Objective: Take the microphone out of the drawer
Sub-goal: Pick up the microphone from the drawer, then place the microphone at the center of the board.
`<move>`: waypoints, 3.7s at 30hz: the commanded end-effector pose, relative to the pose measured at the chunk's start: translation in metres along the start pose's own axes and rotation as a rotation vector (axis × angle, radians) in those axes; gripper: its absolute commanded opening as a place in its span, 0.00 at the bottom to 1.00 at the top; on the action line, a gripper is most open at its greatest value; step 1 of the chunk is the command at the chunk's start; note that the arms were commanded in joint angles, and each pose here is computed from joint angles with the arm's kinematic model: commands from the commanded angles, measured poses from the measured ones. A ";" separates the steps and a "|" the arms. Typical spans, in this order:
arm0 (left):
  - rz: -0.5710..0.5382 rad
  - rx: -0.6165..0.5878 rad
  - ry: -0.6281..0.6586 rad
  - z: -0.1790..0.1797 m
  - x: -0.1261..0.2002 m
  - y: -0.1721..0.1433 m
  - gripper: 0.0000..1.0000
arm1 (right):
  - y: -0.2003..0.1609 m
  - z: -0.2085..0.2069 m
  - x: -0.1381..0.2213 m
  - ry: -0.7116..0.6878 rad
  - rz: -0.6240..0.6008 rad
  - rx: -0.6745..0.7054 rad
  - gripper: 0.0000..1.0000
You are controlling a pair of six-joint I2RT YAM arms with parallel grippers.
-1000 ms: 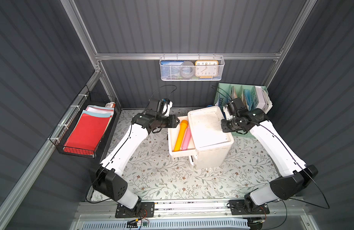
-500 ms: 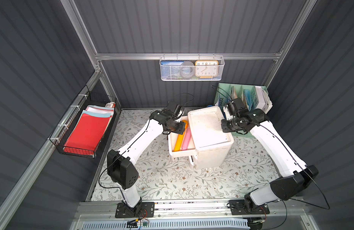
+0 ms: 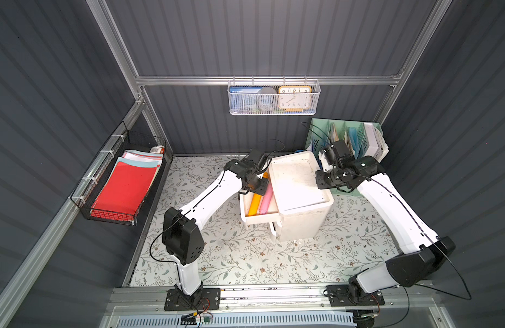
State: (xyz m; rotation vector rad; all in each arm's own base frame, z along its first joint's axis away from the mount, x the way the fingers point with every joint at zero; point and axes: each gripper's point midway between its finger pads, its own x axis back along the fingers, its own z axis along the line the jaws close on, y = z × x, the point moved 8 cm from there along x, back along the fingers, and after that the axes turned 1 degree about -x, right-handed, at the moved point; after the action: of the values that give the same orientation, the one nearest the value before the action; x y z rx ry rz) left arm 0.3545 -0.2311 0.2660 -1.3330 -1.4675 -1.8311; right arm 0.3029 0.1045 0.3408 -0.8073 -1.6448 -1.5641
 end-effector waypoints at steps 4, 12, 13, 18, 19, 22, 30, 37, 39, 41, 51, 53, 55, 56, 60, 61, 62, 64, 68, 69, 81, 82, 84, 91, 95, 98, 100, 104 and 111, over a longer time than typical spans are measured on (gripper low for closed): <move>0.082 -0.019 0.024 0.001 -0.015 -0.009 0.56 | -0.003 -0.007 -0.009 -0.043 0.020 -0.034 0.12; 0.046 -0.008 0.030 0.001 -0.009 -0.005 0.35 | -0.003 -0.007 -0.011 -0.047 0.026 -0.030 0.12; 0.038 -0.004 0.031 0.002 -0.007 -0.004 0.35 | -0.003 -0.007 -0.010 -0.046 0.024 -0.030 0.12; -0.022 0.016 0.048 0.004 0.007 0.000 0.34 | -0.003 -0.007 -0.012 -0.050 0.029 -0.026 0.12; -0.031 0.020 0.053 0.005 0.009 0.001 0.34 | -0.003 -0.007 -0.011 -0.049 0.028 -0.026 0.12; -0.046 0.026 0.072 0.007 0.016 0.003 0.34 | -0.003 -0.007 -0.010 -0.048 0.023 -0.026 0.12; -0.052 0.055 0.086 0.009 0.024 0.002 0.32 | -0.002 -0.007 -0.009 -0.046 0.017 -0.023 0.12; -0.093 0.079 0.118 0.013 0.038 0.008 0.31 | -0.002 -0.007 -0.009 -0.046 0.017 -0.020 0.12; -0.106 0.085 0.123 0.013 0.042 0.009 0.31 | -0.001 -0.007 -0.008 -0.046 0.018 -0.019 0.12; -0.125 0.102 0.127 0.015 0.047 0.012 0.31 | -0.001 -0.007 -0.008 -0.045 0.016 -0.020 0.12; -0.341 0.131 0.122 0.018 0.100 0.031 0.29 | 0.000 -0.007 -0.008 -0.046 0.022 -0.021 0.12; -0.394 0.136 0.130 0.020 0.113 0.033 0.29 | 0.000 -0.006 -0.009 -0.045 0.024 -0.021 0.12; -0.440 0.139 0.143 0.023 0.125 0.035 0.30 | 0.000 -0.006 -0.010 -0.044 0.026 -0.021 0.11; -0.462 0.140 0.152 0.025 0.131 0.036 0.30 | 0.000 -0.006 -0.010 -0.044 0.027 -0.021 0.11; -0.530 0.157 0.171 0.037 0.153 0.037 0.30 | 0.000 -0.006 -0.011 -0.043 0.031 -0.017 0.11; -0.546 0.165 0.178 0.042 0.158 0.037 0.30 | -0.001 -0.006 -0.011 -0.043 0.031 -0.017 0.11; -0.554 0.174 0.188 0.048 0.162 0.036 0.30 | 0.000 -0.006 -0.012 -0.043 0.034 -0.015 0.11; -0.563 0.198 0.208 0.062 0.167 0.034 0.30 | -0.001 -0.006 -0.012 -0.043 0.036 -0.015 0.11; -0.546 0.256 0.250 0.097 0.165 0.024 0.30 | -0.002 -0.006 -0.013 -0.044 0.040 -0.011 0.11; -0.539 0.265 0.269 0.103 0.163 0.021 0.30 | -0.002 -0.005 -0.013 -0.044 0.039 -0.011 0.11; -0.390 0.427 0.329 0.173 0.091 -0.020 0.30 | -0.005 -0.004 -0.017 -0.034 0.063 -0.001 0.11; -0.375 0.438 0.332 0.177 0.082 -0.024 0.30 | -0.005 -0.004 -0.018 -0.035 0.065 0.000 0.11; -0.345 0.460 0.349 0.184 0.063 -0.033 0.31 | -0.005 -0.005 -0.017 -0.040 0.066 0.003 0.11; -0.214 0.571 0.342 0.208 -0.014 -0.076 0.32 | -0.007 -0.004 -0.019 -0.038 0.068 0.005 0.11; -0.139 0.618 0.315 0.214 -0.046 -0.095 0.32 | -0.007 -0.004 -0.021 -0.036 0.074 0.003 0.11; -0.093 0.634 0.303 0.215 -0.064 -0.103 0.32 | -0.009 -0.004 -0.023 -0.035 0.080 0.005 0.11; -0.077 0.644 0.300 0.216 -0.073 -0.107 0.32 | -0.010 -0.004 -0.024 -0.038 0.081 0.005 0.11; -0.048 0.658 0.299 0.217 -0.089 -0.115 0.32 | -0.010 -0.004 -0.025 -0.034 0.085 0.005 0.11; 0.017 0.670 0.290 0.217 -0.110 -0.127 0.32 | -0.010 -0.004 -0.026 -0.039 0.089 0.008 0.11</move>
State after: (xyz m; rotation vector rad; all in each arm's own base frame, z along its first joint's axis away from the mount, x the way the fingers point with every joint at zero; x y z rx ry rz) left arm 0.3915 -0.0143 0.1126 -0.7067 -1.6799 -1.3044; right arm 0.3033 0.1046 0.3395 -0.8013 -1.6450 -1.5632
